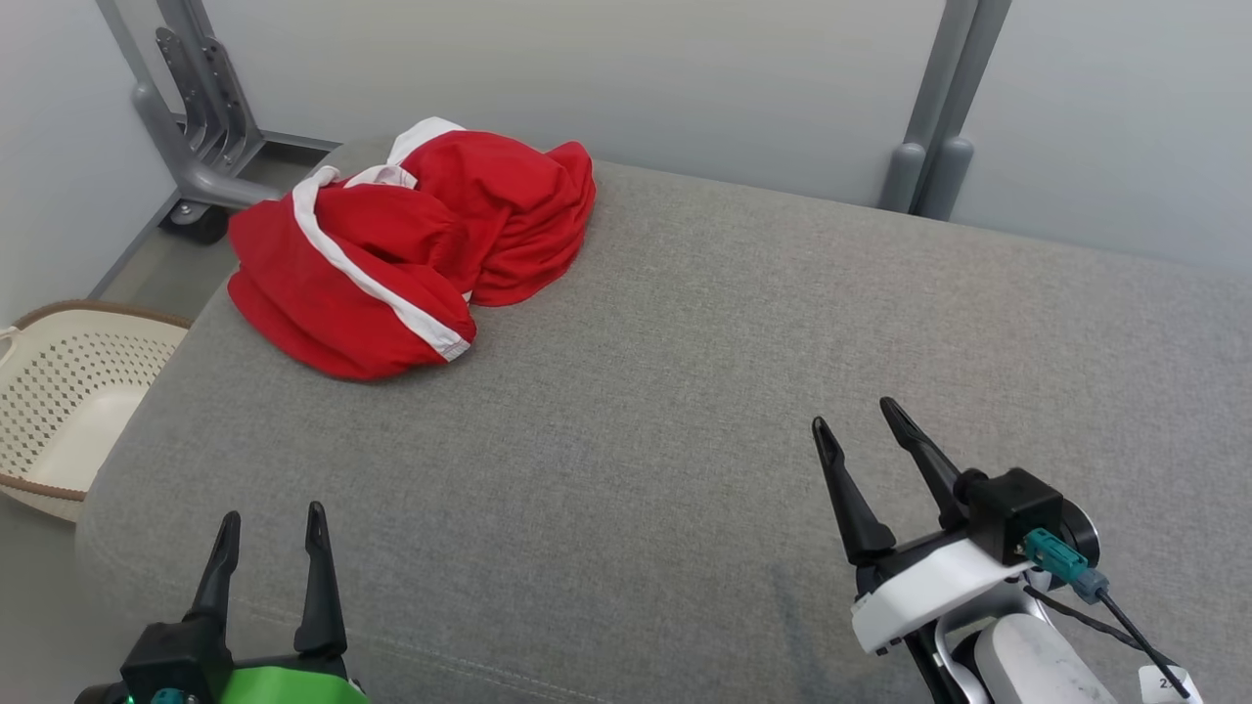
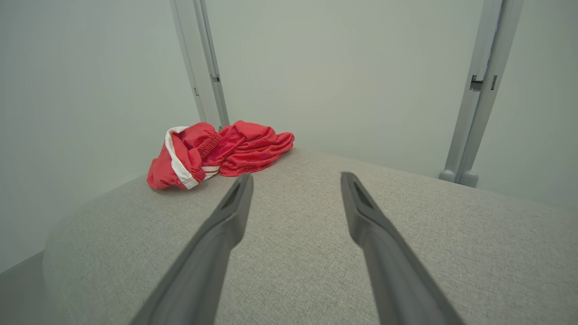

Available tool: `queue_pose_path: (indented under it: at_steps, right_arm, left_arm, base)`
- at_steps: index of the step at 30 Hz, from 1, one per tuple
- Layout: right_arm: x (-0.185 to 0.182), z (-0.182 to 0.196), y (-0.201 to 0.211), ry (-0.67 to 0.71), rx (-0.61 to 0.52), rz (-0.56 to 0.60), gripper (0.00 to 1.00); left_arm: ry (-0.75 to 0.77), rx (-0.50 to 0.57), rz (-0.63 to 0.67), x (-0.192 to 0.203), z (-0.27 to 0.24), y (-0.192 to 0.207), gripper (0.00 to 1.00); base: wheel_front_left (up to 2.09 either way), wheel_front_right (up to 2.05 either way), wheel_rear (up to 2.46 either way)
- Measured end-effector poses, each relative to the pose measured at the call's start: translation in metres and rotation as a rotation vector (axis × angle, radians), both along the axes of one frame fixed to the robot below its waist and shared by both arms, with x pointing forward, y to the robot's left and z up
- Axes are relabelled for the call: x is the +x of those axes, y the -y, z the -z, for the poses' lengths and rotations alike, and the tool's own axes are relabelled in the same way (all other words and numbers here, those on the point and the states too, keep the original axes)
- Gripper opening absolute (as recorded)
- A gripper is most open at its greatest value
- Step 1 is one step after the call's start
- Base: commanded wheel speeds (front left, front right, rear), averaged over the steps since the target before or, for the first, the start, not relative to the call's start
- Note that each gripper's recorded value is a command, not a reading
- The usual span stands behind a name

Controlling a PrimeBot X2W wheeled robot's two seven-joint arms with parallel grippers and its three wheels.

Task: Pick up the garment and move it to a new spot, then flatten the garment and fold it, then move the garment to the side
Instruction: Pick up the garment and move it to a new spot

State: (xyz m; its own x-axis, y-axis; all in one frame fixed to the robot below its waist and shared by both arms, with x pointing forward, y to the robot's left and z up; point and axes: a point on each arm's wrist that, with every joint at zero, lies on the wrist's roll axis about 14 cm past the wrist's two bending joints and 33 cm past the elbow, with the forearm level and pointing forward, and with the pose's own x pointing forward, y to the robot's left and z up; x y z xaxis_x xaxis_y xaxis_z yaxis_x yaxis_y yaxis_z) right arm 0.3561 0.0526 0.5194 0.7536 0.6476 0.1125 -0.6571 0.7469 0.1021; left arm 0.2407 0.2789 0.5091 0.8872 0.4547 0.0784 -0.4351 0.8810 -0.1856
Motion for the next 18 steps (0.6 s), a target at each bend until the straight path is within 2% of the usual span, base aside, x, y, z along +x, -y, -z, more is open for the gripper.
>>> queue_pose_path:
  at_steps: [7,12,16,18]
  right_arm:
    - [0.017,0.001,0.011,0.018,-0.012,0.037,1.00]
    - [0.027,0.002,0.013,0.034,-0.025,0.032,1.00]
    - [0.032,0.001,0.010,0.041,-0.018,0.021,1.00]
    - [0.036,0.000,0.010,0.045,-0.015,0.021,1.00]
  left_arm:
    - [0.067,0.055,0.056,0.042,-0.029,-0.001,1.00]
    - [0.051,0.096,0.083,0.076,-0.043,-0.011,1.00]
    - [0.040,0.090,0.086,0.098,-0.052,-0.019,1.00]
    - [0.037,0.052,0.094,0.114,-0.057,-0.022,1.00]
  base:
    - [0.00,0.00,0.00]
    - [0.00,0.00,0.00]
    - [0.00,0.00,0.00]
    - [0.00,0.00,0.00]
